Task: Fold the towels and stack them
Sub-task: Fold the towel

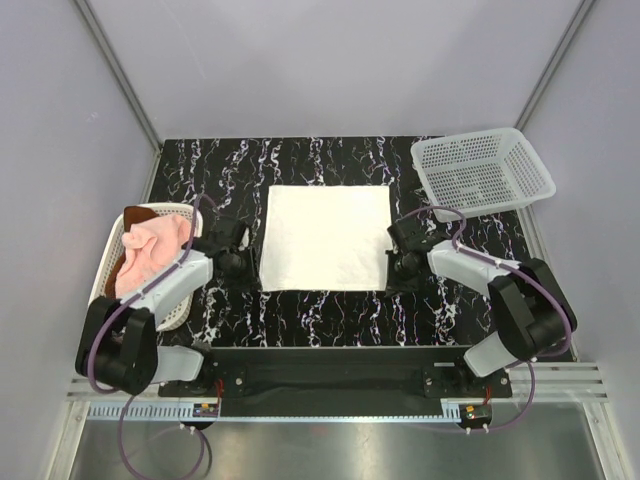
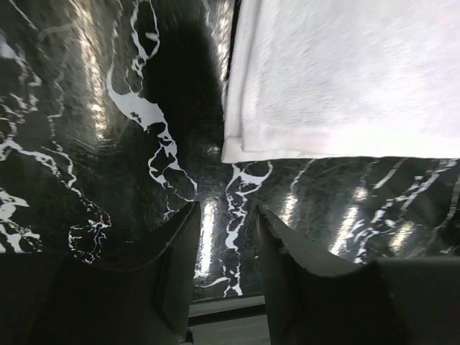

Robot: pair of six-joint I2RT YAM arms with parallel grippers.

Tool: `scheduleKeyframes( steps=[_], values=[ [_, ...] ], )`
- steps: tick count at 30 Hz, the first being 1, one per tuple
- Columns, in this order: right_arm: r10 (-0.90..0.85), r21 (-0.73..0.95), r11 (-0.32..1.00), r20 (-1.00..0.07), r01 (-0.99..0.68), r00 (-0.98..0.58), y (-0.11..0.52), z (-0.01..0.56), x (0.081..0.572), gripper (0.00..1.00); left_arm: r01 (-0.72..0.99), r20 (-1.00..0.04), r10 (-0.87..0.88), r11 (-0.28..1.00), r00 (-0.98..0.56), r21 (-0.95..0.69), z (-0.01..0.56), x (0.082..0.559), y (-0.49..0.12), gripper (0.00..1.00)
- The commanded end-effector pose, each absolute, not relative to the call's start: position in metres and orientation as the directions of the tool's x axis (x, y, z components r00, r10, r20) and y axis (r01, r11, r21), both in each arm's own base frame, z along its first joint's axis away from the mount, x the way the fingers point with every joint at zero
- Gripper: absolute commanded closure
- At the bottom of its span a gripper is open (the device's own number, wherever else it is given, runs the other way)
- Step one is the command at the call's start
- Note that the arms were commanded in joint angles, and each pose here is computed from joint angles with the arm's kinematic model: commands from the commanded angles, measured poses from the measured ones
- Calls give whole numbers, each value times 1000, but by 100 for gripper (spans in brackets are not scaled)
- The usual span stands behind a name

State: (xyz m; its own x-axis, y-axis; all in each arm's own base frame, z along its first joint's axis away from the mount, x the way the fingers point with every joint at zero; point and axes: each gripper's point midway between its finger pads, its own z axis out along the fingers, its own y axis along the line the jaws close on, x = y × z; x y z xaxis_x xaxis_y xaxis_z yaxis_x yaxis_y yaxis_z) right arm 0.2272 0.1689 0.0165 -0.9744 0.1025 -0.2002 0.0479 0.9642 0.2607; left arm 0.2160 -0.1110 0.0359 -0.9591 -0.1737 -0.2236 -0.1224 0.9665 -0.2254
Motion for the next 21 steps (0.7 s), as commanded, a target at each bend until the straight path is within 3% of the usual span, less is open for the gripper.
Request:
scheduleKeyframes(
  steps=[1, 3, 7, 16, 21],
  values=[
    [121, 296, 955, -281, 34, -952, 176, 34, 237, 85, -118, -393, -224, 954, -892, -277, 78, 244, -113, 59],
    [120, 311, 950, -303, 21, -945, 179, 46, 239, 84, -41, -451, -216, 929, -866, -367, 98, 262, -133, 58],
    [127, 342, 940, -342, 3, -931, 185, 73, 249, 85, 48, -453, -205, 872, -867, -486, 109, 285, -165, 63],
    [73, 209, 978, -403, -14, -912, 188, 55, 303, 87, -46, -349, -161, 948, -923, -316, 51, 310, -150, 78],
    [43, 134, 991, -353, -5, -935, 178, 23, 300, 87, -57, -245, -102, 981, -964, -185, 21, 291, -134, 81]
  ],
)
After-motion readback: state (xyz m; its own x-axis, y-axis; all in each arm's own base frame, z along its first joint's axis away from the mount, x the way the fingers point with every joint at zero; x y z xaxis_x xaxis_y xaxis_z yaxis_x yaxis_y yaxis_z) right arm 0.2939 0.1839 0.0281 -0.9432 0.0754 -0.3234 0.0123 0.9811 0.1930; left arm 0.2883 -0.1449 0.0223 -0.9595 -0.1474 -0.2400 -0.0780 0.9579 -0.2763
